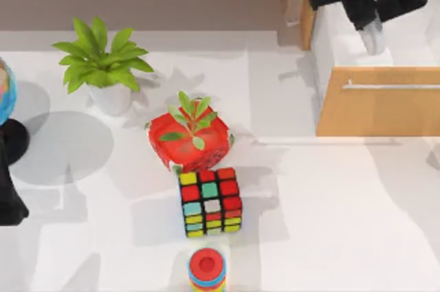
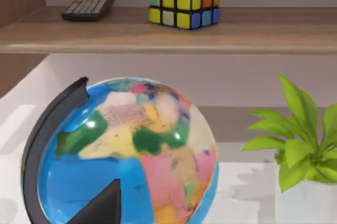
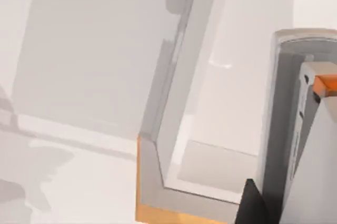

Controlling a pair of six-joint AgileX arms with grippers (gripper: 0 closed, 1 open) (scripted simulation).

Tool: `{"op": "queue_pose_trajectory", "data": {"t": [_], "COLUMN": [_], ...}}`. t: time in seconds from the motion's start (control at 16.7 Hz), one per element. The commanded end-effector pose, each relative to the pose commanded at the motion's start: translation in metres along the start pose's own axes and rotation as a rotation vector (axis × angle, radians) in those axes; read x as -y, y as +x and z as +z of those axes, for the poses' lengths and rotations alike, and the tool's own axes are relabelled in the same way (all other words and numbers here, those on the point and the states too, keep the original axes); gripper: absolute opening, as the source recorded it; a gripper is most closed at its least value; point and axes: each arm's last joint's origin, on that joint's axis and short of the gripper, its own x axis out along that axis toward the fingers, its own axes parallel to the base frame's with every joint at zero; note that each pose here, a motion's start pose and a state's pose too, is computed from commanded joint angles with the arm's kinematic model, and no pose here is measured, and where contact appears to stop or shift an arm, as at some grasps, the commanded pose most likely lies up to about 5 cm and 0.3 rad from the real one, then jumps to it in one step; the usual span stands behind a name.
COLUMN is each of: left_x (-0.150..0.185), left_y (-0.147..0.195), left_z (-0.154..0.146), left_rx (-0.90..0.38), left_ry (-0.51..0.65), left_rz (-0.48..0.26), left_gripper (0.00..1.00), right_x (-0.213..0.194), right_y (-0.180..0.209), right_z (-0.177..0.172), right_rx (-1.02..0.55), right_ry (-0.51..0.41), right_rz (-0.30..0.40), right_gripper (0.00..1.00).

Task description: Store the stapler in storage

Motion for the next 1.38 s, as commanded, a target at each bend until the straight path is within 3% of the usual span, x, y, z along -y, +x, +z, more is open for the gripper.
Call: {"op": "queue_pose_trajectory", "data": {"t": [0.24,0.6,1.38], "left_x": [0.0,0.0,0.0], "left_y": [0.0,0.0,0.0], "left_z": [0.0,0.0,0.0], "left_rx": [0.0,0.0,0.0], "left_ry": [0.0,0.0,0.0], "left_rz": [0.0,0.0,0.0], "left_gripper": [1.0,1.0,1.0], "right_x": [0.06,0.087,0.086], "right_y": [0.053,0.149,0.162], "right_z": [0.026,0.02,0.016], "right_rx": [-0.071,-0.327,-0.34], "right_ry": [0.148,0.265,0.271], "right_rz": [-0.034,0.039,0.044], "right_gripper": [0.0,0.0,0.0]}}
